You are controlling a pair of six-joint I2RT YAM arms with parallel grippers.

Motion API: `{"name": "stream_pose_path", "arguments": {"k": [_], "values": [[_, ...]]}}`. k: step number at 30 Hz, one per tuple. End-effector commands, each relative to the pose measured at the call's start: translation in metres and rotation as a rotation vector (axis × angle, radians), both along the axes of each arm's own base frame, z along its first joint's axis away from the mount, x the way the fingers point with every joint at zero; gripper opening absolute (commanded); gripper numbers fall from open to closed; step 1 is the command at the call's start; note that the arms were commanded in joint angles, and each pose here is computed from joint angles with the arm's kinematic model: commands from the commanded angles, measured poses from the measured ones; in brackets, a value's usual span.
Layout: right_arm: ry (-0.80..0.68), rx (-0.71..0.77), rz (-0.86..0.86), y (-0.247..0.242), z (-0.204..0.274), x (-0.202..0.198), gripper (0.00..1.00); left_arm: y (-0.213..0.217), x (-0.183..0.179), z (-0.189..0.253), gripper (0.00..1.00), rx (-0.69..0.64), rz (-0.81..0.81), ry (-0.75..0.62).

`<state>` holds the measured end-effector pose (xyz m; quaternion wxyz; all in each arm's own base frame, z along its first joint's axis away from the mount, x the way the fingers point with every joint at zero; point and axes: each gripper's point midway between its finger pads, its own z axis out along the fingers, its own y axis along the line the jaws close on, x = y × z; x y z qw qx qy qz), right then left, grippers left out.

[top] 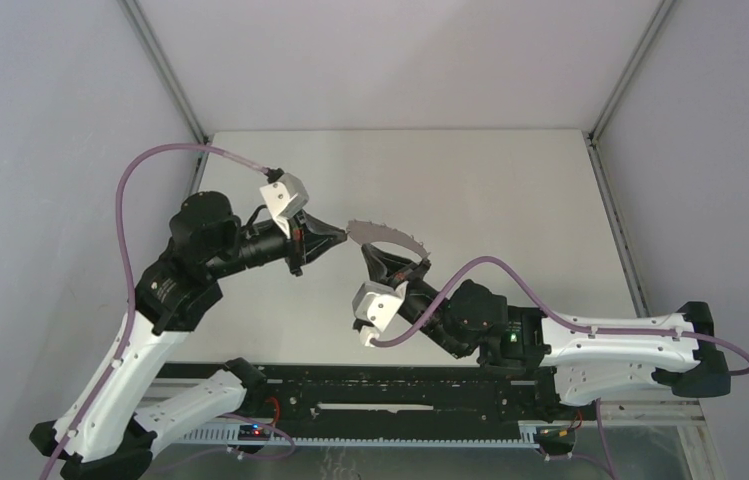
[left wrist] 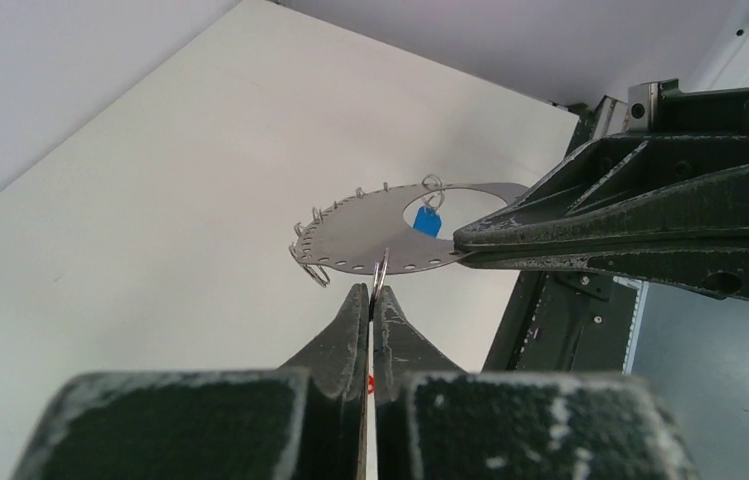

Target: Put the keys on the keyring

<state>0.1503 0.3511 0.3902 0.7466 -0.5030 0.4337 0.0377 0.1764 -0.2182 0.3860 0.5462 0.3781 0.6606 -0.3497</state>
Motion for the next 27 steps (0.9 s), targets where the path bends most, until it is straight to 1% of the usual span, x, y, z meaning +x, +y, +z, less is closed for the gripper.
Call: {"name": "stream_pose_path", "arguments": {"k": [1,5,10,11,12,13,14,15,17,18,19,23,24,27], "values": [[0.033,0.013,0.150,0.017,0.000,-0.030,0.00,0.004,0.022,0.037,0.00,-0.120,0.085,-0.154],[0.045,0.020,0.154,0.018,-0.001,-0.031,0.00,0.002,0.019,0.043,0.00,-0.149,0.060,-0.183],[0.056,0.060,0.185,0.017,0.007,-0.035,0.00,0.000,0.017,0.034,0.00,-0.133,0.037,-0.179],[0.063,0.072,0.203,0.018,0.009,-0.037,0.05,-0.001,0.014,0.032,0.00,-0.125,0.020,-0.187],[0.071,0.083,0.225,0.019,0.011,-0.040,0.17,-0.002,0.012,0.030,0.00,-0.115,0.001,-0.203],[0.092,0.103,0.255,0.020,0.013,-0.045,0.27,-0.003,0.007,0.027,0.00,-0.100,-0.035,-0.234],[0.112,0.118,0.291,0.020,0.015,-0.049,0.34,-0.004,0.004,0.025,0.00,-0.083,-0.063,-0.276],[0.136,0.132,0.328,0.020,0.016,-0.054,0.39,-0.002,0.002,0.025,0.00,-0.061,-0.082,-0.339],[0.202,0.147,0.381,0.017,0.018,-0.058,0.45,-0.001,-0.002,0.024,0.00,-0.032,-0.112,-0.431],[0.235,0.146,0.406,0.016,0.018,-0.060,0.52,0.000,-0.005,0.024,0.00,-0.013,-0.128,-0.478],[0.260,0.147,0.413,0.013,0.018,-0.059,0.55,0.000,-0.008,0.023,0.00,0.001,-0.145,-0.519],[0.357,0.195,0.482,-0.007,0.026,-0.057,0.57,0.000,-0.022,0.020,0.00,0.043,-0.230,-0.665],[0.385,0.215,0.489,-0.014,0.029,-0.049,0.57,0.000,-0.026,0.019,0.00,0.049,-0.254,-0.694],[0.448,0.251,0.546,-0.023,0.034,-0.040,0.53,-0.002,-0.044,0.010,0.00,0.074,-0.361,-0.783]]}}
